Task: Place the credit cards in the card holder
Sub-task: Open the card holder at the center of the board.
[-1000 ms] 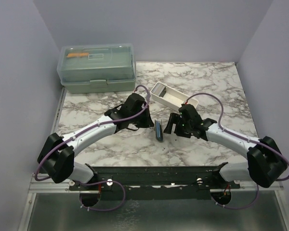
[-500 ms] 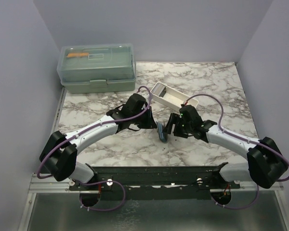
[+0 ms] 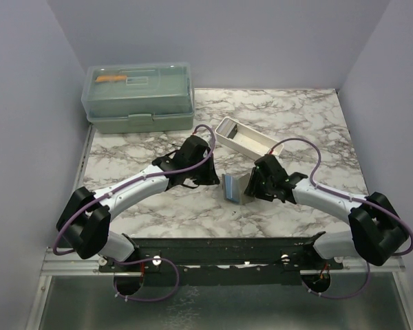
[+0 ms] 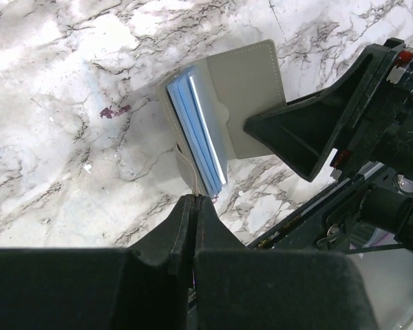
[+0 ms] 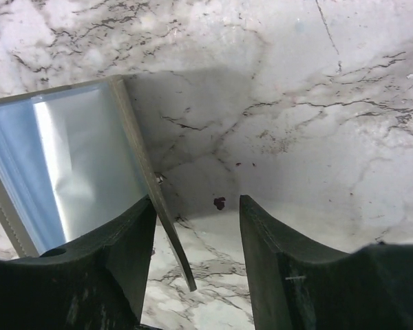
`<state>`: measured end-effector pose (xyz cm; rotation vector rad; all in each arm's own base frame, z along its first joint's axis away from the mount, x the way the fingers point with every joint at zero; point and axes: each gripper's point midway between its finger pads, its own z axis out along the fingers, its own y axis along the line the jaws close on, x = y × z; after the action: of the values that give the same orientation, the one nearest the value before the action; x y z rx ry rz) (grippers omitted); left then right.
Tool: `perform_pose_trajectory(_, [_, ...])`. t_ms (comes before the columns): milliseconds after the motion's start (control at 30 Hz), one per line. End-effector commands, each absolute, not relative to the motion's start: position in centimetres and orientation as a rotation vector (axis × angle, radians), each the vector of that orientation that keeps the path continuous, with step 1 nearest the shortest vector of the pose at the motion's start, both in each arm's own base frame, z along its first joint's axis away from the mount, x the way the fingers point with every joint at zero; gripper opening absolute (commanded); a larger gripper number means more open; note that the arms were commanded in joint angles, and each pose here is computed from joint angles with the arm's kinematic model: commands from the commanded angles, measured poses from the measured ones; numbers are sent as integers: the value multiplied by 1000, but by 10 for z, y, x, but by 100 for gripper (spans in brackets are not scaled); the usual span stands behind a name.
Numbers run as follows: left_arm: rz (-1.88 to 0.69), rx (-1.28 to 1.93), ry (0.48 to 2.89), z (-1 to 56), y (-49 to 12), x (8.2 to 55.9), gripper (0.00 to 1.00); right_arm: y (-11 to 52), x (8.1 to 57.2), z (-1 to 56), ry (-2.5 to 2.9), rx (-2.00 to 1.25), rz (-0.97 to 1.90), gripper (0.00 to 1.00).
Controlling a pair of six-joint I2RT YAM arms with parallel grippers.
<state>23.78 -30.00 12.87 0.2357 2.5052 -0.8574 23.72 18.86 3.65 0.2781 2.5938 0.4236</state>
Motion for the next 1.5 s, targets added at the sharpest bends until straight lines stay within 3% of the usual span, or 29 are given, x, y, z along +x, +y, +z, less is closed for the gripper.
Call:
perform_pose_trajectory(0, [-875, 262, 2456, 148, -305, 244, 0, 169, 230, 26, 2631, 294, 287, 57])
perform_pose_trajectory(200, [-981, 300, 2455, 158, -323, 243, 0, 165, 233, 48, 2589, 279, 279, 74])
perform_pose_trajectory(367, [-977, 291, 2465, 153, -324, 244, 0, 166, 235, 65, 2546, 263, 318, 82])
perform_pose_trajectory(733, [-896, 248, 2507, 134, -311, 242, 0, 197, 246, 113, 2498, 100, 274, 83])
perform_pose_trajectory(767, [-894, 248, 2506, 134, -311, 243, 0, 204, 247, 118, 2492, 83, 285, 83])
perform_pose_trajectory(933, [-890, 257, 2501, 135, -311, 244, 0, 228, 254, 120, 2491, 39, 365, 54])
perform_pose_trajectory(1067, [-889, 256, 2503, 135, -311, 243, 0, 249, 257, 109, 2487, -18, 471, 43])
perform_pose_trajectory(1467, [-875, 257, 2497, 135, -307, 242, 0, 246, 258, 56, 2582, 3, 355, 41])
